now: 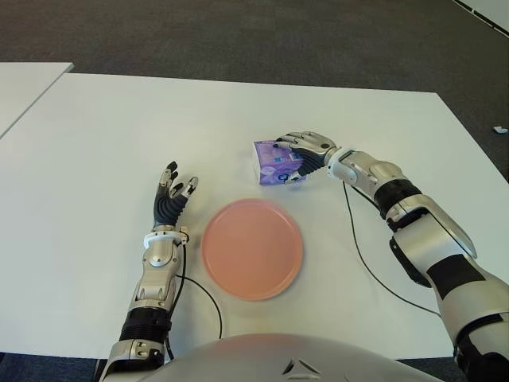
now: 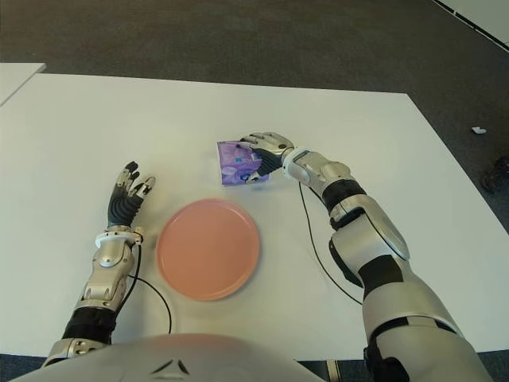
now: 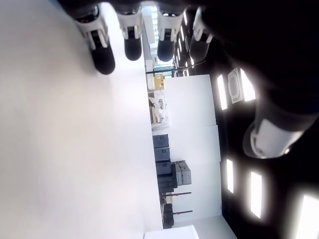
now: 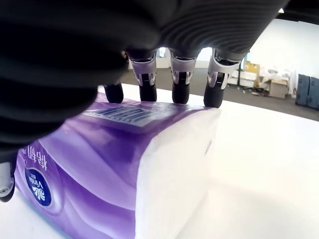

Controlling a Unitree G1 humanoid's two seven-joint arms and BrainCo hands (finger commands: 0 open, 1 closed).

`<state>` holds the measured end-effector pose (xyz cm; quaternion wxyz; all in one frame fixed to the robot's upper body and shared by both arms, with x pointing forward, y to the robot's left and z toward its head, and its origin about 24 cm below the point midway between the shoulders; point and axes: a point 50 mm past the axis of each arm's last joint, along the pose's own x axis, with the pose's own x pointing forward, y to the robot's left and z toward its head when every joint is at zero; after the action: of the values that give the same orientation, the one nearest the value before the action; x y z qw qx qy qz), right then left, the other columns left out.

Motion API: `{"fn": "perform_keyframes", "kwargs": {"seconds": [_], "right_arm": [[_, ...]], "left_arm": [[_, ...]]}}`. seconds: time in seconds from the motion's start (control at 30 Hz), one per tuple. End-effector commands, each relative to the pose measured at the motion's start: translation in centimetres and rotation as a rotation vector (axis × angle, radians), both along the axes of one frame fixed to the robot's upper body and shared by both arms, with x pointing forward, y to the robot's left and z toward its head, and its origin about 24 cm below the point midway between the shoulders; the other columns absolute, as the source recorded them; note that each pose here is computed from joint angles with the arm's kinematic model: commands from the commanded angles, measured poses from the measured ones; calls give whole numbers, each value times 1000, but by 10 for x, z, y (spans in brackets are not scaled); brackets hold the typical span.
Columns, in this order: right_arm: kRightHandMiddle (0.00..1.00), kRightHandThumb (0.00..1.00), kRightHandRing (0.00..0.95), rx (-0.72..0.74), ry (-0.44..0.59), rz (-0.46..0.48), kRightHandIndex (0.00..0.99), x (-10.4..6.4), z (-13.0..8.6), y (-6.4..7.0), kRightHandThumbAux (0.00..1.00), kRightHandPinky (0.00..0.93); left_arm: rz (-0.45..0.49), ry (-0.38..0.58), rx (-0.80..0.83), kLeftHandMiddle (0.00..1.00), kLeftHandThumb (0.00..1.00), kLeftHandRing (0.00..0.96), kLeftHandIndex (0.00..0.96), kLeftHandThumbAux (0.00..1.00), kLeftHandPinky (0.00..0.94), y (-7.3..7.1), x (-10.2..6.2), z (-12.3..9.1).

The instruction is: Put the tissue paper into the plate.

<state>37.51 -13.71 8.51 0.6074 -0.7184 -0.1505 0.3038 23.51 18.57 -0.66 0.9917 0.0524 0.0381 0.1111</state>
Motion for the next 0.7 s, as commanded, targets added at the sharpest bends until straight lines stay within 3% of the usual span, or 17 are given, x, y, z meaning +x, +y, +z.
{"fn": "perform_keyframes", "kwargs": {"seconds": [0.03,0.23,0.4,0.53,0.7], "right_arm": [[0,458,0,-7,25,13,0,-2,-6,5,442,0],[0,446,0,3,37,13,0,-5,-12,8,457,0],[0,426,0,-56,43,23,0,-23,-54,16,492,0],[0,417,0,-109,16,42,0,-30,-68,17,505,0],[8,418,0,-260,-63,143,0,-44,-91,13,544,0]], "left_arm": [[7,101,-16,0,6,0,0,566,0,0,-9,-17],[5,109,-15,0,2,0,0,564,0,-1,-9,-18],[8,116,-17,0,0,0,0,559,0,-2,-10,-18],[8,121,-15,0,0,0,0,557,0,-2,-11,-18],[8,130,-12,0,0,0,0,549,0,-3,-13,-19]]}}
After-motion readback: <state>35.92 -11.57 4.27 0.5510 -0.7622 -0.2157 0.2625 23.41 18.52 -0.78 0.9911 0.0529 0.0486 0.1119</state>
